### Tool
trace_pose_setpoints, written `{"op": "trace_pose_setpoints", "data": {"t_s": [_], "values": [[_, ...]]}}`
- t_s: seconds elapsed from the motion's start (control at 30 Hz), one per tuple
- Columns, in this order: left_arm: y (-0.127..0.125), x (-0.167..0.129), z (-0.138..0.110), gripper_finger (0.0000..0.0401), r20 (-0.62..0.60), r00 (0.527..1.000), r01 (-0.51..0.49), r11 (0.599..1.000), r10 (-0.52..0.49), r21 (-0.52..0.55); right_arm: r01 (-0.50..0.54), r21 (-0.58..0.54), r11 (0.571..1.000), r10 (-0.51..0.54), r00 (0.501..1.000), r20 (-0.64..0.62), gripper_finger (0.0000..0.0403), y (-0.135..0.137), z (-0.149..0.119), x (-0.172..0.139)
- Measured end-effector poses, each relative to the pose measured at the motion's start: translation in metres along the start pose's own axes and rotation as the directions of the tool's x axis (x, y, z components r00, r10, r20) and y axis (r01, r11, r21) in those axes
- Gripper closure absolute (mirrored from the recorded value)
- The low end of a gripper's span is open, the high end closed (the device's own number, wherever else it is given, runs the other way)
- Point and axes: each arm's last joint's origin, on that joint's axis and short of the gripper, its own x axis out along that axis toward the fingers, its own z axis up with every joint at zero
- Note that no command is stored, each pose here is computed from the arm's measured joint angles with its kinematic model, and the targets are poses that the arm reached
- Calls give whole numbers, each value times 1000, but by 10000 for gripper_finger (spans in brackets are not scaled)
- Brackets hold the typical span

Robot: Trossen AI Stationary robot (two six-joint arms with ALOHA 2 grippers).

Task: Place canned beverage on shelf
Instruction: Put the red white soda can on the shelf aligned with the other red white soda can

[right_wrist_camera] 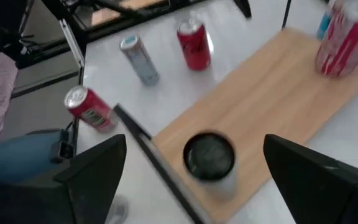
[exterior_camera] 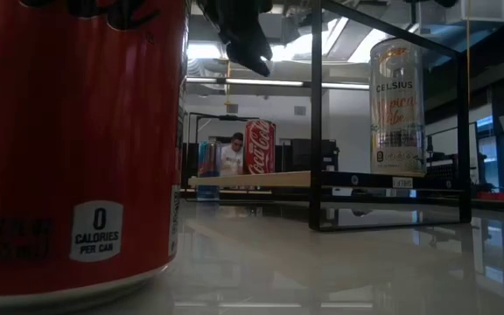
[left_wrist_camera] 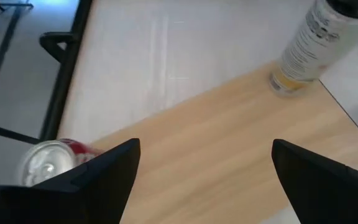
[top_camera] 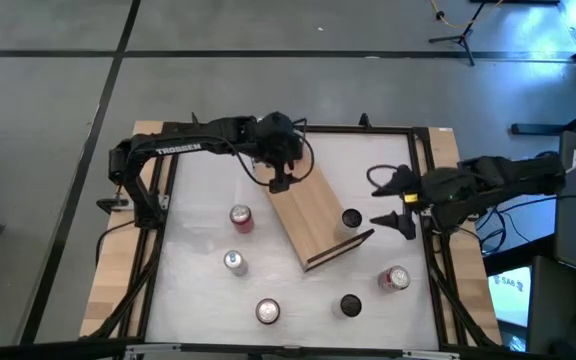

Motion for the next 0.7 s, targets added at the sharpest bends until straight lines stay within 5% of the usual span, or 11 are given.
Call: {"op": "trace_pose_setpoints", "data": {"t_s": [0.4, 0.7], "values": [[-12, -4, -6, 48, 41, 999, -7, 1000, 7, 7, -27, 148, 989, 54, 981, -185, 29, 38, -25, 20], [-20, -4, -4, 48, 60, 998, 5, 1000, -6, 16, 36, 230, 973, 62, 912, -405, 29, 72, -58, 37]]}}
